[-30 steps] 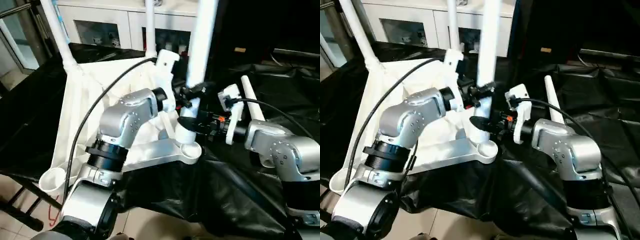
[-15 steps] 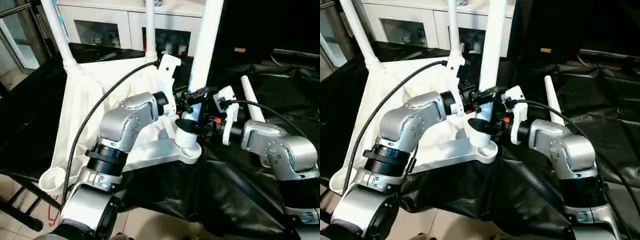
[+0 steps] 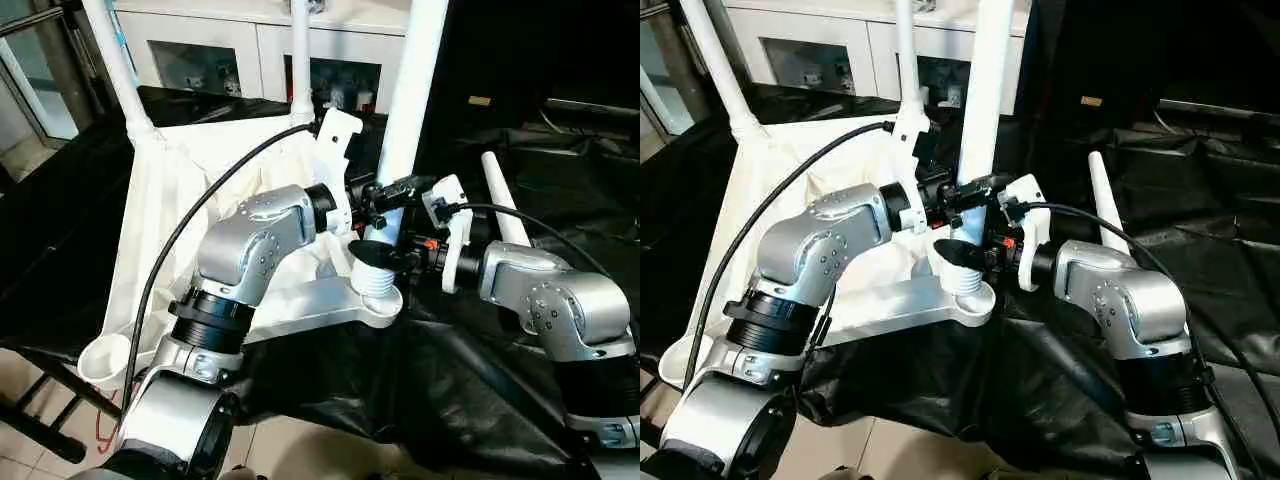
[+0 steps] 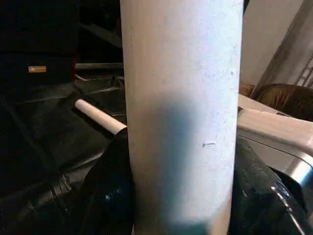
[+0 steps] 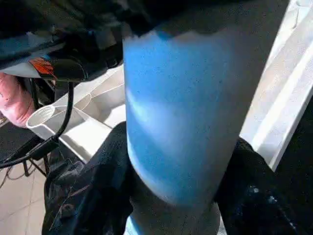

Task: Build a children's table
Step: Pick table leg

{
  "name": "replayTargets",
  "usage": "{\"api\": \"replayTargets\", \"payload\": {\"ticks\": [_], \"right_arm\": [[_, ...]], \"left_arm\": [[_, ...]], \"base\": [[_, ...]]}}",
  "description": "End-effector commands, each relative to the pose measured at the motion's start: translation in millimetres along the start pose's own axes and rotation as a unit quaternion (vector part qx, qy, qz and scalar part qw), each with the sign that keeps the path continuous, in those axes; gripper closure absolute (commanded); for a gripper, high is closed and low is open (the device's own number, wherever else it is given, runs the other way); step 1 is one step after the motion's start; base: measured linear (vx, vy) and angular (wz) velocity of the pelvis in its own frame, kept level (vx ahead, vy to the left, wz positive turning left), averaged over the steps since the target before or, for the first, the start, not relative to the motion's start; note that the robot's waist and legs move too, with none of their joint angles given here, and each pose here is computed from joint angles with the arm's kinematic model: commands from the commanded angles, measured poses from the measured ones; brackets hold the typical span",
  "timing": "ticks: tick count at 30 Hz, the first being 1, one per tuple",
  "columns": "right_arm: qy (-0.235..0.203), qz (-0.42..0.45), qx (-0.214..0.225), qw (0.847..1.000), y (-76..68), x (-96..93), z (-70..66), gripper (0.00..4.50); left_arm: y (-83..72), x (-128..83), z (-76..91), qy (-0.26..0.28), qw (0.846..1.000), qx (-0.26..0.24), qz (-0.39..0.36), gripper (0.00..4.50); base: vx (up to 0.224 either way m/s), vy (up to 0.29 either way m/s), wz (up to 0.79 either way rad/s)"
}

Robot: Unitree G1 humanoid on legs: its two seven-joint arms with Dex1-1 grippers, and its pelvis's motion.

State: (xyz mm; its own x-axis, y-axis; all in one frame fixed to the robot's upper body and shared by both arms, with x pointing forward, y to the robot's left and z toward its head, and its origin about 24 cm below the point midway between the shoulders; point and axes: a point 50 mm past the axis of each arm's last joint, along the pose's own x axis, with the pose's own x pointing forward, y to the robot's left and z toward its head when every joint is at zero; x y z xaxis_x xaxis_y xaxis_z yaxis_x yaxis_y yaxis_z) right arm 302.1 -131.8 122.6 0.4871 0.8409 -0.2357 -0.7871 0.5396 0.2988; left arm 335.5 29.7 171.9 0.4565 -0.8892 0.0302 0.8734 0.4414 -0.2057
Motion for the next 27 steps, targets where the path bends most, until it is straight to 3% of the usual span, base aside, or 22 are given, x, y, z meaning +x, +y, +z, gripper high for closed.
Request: {"api": "replayTargets", "payload": {"ticks": [1, 3, 4, 5, 7, 13, 17, 22, 27], "right_arm": [[0.010, 0.000, 0.003, 1.000, -1.4, 0.1, -4.4, 2.60], [0.005, -0.003, 0.004, 1.000, -1.5, 0.6, -4.4, 2.60], [0.001, -0.006, 0.003, 1.000, -1.9, 1.6, -4.8, 2.60], [-0.003, -0.011, 0.003, 1.000, -2.4, 2.7, -5.4, 2.60], [-0.006, -0.015, 0.004, 1.000, -2.8, 3.4, -5.8, 2.60], [-0.071, -0.039, 0.004, 0.997, -2.0, 11.7, -3.9, 2.60], [-0.140, -0.064, 0.008, 0.988, -2.9, 15.7, 2.7, 2.60], [-0.158, -0.126, -0.002, 0.979, -12.1, 12.8, 1.5, 2.61], [-0.112, -0.168, -0.037, 0.979, -19.7, 6.2, -10.5, 2.61]], "left_arm": [[-8.7, 1.7, 5.8, -0.006, 0.999, 0.012, -0.030, 2.57], [-8.7, 1.6, 6.1, -0.006, 0.999, 0.015, -0.027, 2.57], [-10.7, 1.6, 7.0, -0.010, 0.999, -0.008, -0.045, 2.01], [-11.9, 1.3, 7.9, -0.012, 0.999, -0.008, -0.053, 1.87], [-12.2, 1.0, 8.4, -0.013, 0.998, -0.005, -0.054, 1.87], [-9.6, -3.6, 24.1, -0.107, 0.993, 0.026, -0.037, 1.43], [-0.2, -11.7, 30.5, -0.147, 0.989, -0.006, -0.004, 1.44], [15.0, -33.3, 18.1, -0.108, 0.993, 0.042, 0.005, 1.44], [24.7, -63.5, -10.9, 0.015, 0.990, 0.137, -0.019, 1.44]], "base": [[0.000, 0.000, 0.00], [0.000, 0.000, 0.00], [0.000, 0.000, 0.00], [0.000, 0.000, 0.00], [0.000, 0.000, 0.00], [0.000, 0.000, 0.00], [0.000, 0.000, 0.00], [0.000, 0.000, 0.00], [0.000, 0.000, 0.00]]}}
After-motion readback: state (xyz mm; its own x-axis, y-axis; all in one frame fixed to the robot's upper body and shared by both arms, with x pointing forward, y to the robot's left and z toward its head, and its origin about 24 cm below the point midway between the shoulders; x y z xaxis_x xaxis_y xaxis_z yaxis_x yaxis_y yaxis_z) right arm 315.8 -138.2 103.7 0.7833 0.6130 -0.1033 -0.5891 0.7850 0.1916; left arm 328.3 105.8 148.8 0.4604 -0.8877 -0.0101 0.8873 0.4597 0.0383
